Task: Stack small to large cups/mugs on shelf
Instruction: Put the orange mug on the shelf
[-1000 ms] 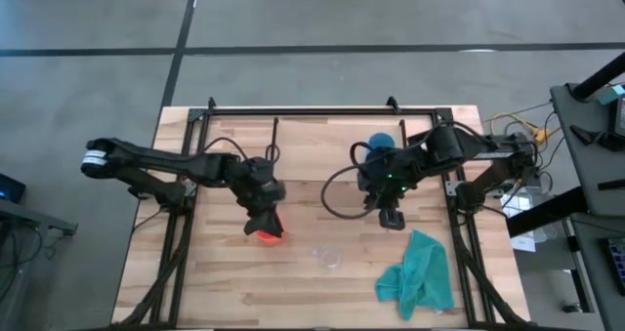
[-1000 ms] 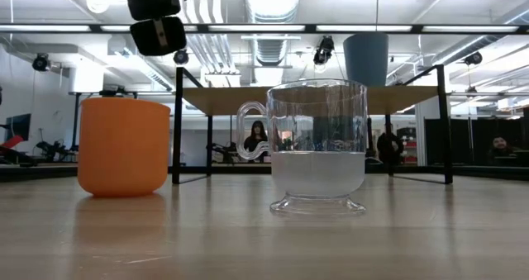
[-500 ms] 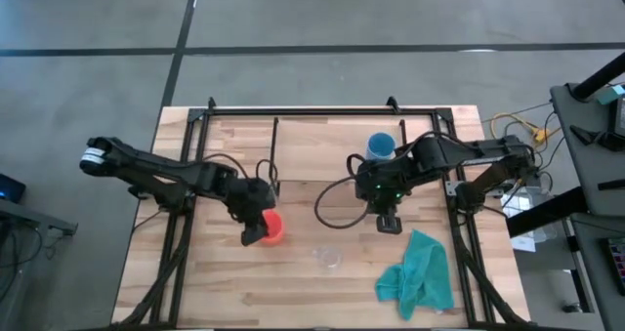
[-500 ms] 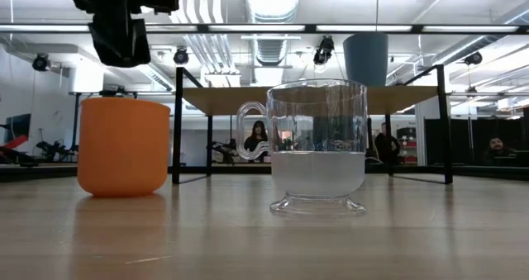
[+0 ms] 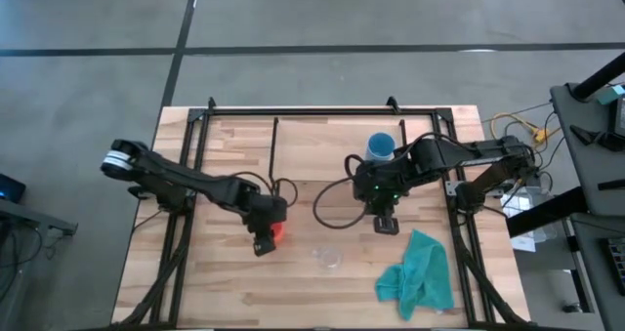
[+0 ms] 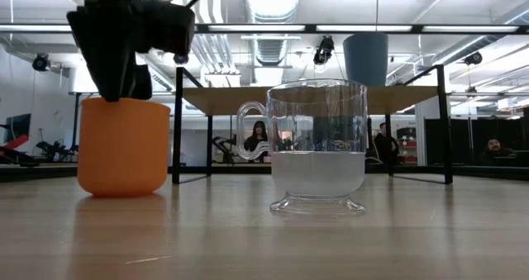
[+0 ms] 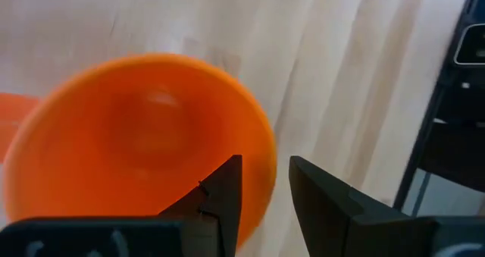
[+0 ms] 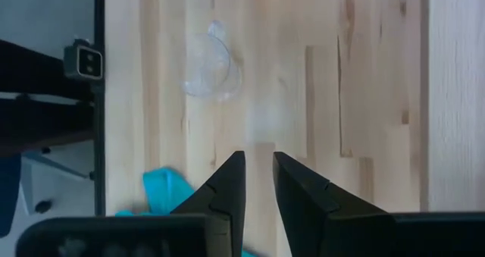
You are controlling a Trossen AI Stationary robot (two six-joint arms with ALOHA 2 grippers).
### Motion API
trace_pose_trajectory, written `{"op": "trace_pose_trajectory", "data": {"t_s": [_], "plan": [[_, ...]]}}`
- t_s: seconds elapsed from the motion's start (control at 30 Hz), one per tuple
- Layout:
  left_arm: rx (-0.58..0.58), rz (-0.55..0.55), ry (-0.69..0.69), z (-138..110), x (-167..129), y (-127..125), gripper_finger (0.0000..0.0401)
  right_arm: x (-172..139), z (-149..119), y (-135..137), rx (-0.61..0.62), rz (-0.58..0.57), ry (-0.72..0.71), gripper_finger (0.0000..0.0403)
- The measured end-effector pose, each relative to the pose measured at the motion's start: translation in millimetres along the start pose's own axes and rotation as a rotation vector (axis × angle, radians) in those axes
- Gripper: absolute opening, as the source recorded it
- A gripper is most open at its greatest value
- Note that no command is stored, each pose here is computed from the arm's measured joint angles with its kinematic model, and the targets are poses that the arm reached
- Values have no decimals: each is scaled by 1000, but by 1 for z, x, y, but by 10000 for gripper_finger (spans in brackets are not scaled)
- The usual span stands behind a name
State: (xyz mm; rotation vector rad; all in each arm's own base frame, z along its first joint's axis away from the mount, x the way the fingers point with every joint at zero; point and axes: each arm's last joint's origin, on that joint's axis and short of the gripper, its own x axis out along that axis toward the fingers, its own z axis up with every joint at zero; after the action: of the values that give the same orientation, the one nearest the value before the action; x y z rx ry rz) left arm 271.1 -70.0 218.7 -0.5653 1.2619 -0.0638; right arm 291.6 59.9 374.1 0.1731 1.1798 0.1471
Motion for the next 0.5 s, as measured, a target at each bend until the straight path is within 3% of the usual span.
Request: {"op": "trace_pose_trajectory", "data": {"t_s": [0.5], "plan": [[26,53,-5,5,8,2,90,0,5,1,-7,11,-47,64]]}}
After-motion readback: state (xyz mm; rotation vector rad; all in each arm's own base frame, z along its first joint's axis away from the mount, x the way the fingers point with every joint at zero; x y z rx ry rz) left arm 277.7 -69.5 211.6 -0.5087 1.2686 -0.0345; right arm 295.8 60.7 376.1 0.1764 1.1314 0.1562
